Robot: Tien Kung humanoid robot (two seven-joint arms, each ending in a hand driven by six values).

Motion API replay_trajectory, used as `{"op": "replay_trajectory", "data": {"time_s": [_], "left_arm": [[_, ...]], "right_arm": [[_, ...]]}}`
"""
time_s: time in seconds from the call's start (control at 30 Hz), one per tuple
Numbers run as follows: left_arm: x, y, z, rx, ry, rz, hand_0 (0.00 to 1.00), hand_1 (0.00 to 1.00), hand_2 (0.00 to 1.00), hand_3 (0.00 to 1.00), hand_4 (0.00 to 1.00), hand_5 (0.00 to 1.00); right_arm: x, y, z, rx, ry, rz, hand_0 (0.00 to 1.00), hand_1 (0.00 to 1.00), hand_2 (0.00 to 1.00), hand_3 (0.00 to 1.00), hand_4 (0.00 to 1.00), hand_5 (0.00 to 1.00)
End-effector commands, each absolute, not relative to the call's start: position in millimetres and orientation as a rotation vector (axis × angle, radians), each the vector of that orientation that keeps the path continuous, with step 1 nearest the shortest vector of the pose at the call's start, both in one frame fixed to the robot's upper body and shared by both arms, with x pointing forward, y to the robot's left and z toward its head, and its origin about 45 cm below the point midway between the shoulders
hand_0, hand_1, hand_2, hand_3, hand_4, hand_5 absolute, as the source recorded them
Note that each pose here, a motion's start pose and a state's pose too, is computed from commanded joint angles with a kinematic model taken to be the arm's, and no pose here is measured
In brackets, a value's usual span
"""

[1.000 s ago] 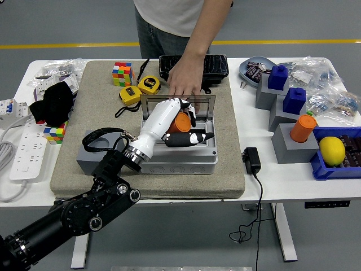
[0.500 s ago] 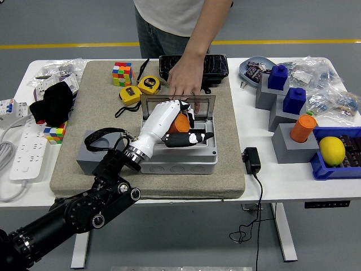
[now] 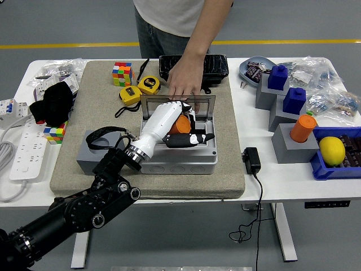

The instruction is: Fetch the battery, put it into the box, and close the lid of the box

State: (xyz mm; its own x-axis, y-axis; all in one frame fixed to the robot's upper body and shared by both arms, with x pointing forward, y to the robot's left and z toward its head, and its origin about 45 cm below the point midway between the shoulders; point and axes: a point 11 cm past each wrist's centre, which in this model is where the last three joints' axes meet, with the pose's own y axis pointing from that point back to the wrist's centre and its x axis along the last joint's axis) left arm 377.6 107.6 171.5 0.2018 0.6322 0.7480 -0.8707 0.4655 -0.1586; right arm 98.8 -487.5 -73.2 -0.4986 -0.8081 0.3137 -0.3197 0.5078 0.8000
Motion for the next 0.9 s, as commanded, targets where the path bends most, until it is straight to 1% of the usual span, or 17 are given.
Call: {"op": "replay_trajectory", "data": {"time_s": [0.1, 0.13, 0.3, 0.33, 0.73, 0.77, 0.9], "left_arm": [[378.1, 107.7, 170.9, 0.334, -0.854, 1.070, 0.225, 0.214, 0.214, 0.212, 0.998, 0.624], [378.2, 107.8, 170.8, 0.335, -0.854, 1.070, 0.317, 0.506, 0.475, 0.451, 0.998, 0.636], [378.9, 108.2, 170.9, 0.340, -0.855, 1.065, 0.317, 0.506, 0.475, 0.451, 0.998, 0.636], [379.2, 108.3, 171.2, 0.341, -0.855, 1.065, 0.358, 0.568, 0.540, 0.520, 0.998, 0.637], [377.8, 107.4, 170.2, 0.345, -0.857, 1.053, 0.362, 0.576, 0.552, 0.536, 0.998, 0.637], [377.3, 107.3, 170.3, 0.345, -0.858, 1.051, 0.349, 0.548, 0.536, 0.542, 0.998, 0.672], [375.5, 106.5, 171.2, 0.341, -0.865, 1.046, 0.349, 0.548, 0.536, 0.542, 0.998, 0.672]], "right_arm": [[98.4, -487.4, -73.3, 0.918, -2.053, -0.896, 0.917, 0.886, 0.828, 0.844, 0.998, 0.998], [98.3, -487.4, -73.3, 0.918, -2.052, -0.896, 0.917, 0.886, 0.828, 0.844, 0.998, 0.998], [97.5, -487.6, -73.5, 0.916, -2.052, -0.898, 0.917, 0.886, 0.828, 0.844, 0.998, 0.998], [97.7, -487.6, -73.4, 0.916, -2.052, -0.897, 0.917, 0.886, 0.828, 0.844, 0.998, 0.998], [97.3, -488.5, -73.1, 0.914, -2.053, -0.896, 0.917, 0.886, 0.828, 0.844, 0.998, 0.998], [96.8, -488.4, -73.2, 0.914, -2.052, -0.897, 0.917, 0.886, 0.828, 0.844, 0.998, 0.998], [95.9, -488.0, -73.7, 0.913, -2.051, -0.899, 0.917, 0.886, 0.828, 0.844, 0.998, 0.998]]}}
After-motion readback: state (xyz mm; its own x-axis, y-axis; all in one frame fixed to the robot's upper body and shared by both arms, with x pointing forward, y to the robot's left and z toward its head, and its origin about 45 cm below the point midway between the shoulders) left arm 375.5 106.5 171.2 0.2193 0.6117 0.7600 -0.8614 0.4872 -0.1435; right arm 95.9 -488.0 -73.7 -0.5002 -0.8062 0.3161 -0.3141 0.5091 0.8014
